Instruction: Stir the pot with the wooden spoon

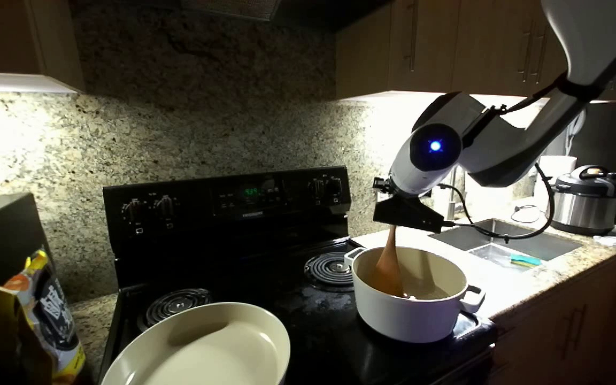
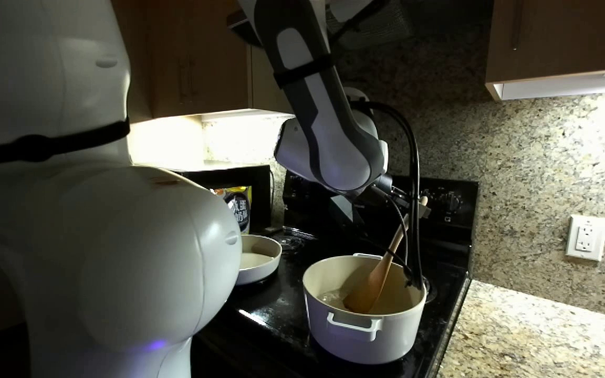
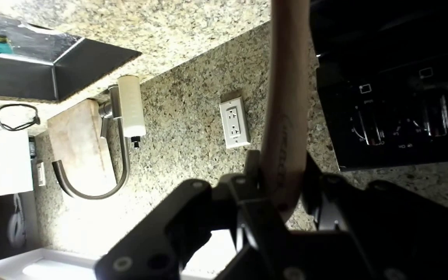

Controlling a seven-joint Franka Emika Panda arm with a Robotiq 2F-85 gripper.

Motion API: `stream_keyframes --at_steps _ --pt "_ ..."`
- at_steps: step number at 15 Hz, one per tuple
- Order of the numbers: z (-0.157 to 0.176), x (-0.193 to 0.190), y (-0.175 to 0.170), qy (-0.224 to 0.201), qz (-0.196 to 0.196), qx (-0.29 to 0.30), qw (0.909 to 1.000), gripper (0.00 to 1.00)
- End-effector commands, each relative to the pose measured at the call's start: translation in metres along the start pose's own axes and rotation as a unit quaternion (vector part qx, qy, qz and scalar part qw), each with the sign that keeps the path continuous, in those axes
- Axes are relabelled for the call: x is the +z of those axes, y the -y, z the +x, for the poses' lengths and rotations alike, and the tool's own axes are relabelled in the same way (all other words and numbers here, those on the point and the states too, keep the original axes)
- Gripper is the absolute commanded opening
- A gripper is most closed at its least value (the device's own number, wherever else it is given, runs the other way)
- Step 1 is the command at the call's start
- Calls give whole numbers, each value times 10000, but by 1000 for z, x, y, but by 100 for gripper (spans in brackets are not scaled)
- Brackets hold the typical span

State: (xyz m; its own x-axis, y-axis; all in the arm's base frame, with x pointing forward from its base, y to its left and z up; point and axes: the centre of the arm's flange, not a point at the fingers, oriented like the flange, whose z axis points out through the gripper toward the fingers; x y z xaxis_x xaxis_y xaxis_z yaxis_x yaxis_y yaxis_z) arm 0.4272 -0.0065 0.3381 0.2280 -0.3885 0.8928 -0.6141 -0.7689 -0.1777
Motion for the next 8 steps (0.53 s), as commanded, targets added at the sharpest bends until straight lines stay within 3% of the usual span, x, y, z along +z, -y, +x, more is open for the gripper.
stream_keyframes --at_steps 1,8 --pt "9 16 -9 -106 -168 69 9998 7" --pt "10 29 -52 21 -497 232 9985 7"
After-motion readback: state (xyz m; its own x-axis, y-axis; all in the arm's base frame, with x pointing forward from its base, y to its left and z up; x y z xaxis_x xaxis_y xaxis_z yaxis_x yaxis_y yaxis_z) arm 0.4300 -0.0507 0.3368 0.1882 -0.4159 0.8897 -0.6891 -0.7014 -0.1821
